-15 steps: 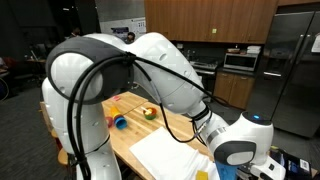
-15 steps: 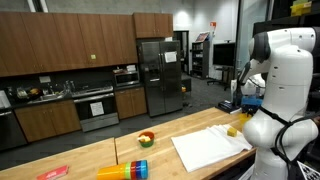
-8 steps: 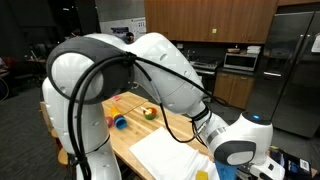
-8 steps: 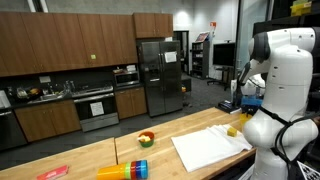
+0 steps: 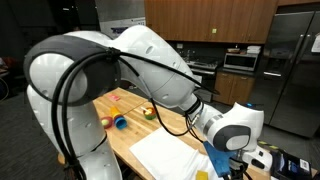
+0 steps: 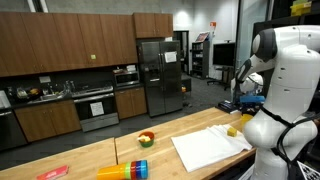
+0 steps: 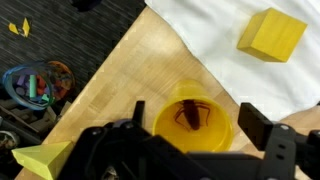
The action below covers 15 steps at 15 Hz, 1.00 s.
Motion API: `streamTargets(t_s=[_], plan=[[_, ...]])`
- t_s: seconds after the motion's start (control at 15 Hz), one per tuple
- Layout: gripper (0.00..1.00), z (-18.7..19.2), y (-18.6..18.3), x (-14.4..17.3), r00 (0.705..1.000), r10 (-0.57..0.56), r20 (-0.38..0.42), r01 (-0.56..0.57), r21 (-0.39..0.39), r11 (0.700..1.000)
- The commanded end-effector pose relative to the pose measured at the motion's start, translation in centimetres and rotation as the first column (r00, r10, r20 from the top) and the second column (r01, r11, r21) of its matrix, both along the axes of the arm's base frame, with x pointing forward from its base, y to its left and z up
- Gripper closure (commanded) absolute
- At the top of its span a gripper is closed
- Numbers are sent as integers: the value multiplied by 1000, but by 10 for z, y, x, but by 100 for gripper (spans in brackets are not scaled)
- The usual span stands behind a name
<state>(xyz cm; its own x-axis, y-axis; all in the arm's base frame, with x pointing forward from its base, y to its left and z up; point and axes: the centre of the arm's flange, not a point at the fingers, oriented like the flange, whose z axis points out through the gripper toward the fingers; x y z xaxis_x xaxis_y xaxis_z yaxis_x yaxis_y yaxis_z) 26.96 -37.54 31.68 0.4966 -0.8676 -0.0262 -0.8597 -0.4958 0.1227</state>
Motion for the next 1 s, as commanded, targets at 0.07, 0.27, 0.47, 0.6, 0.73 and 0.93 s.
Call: streamTargets(t_s=[0.07, 0.27, 0.47, 0.6, 0.73, 0.93], plan=[[0, 29, 32, 11, 996, 85, -22, -85, 6, 996], [0, 26, 52, 35, 979, 203, -27, -204, -58, 977], [0, 10, 90, 67, 926, 372, -59, -375, -67, 924], [0, -4, 126, 89, 879, 468, -92, -474, -61, 878], [0, -20, 163, 112, 816, 565, -121, -573, -45, 818], [0, -36, 221, 150, 739, 656, -154, -662, 11, 749]])
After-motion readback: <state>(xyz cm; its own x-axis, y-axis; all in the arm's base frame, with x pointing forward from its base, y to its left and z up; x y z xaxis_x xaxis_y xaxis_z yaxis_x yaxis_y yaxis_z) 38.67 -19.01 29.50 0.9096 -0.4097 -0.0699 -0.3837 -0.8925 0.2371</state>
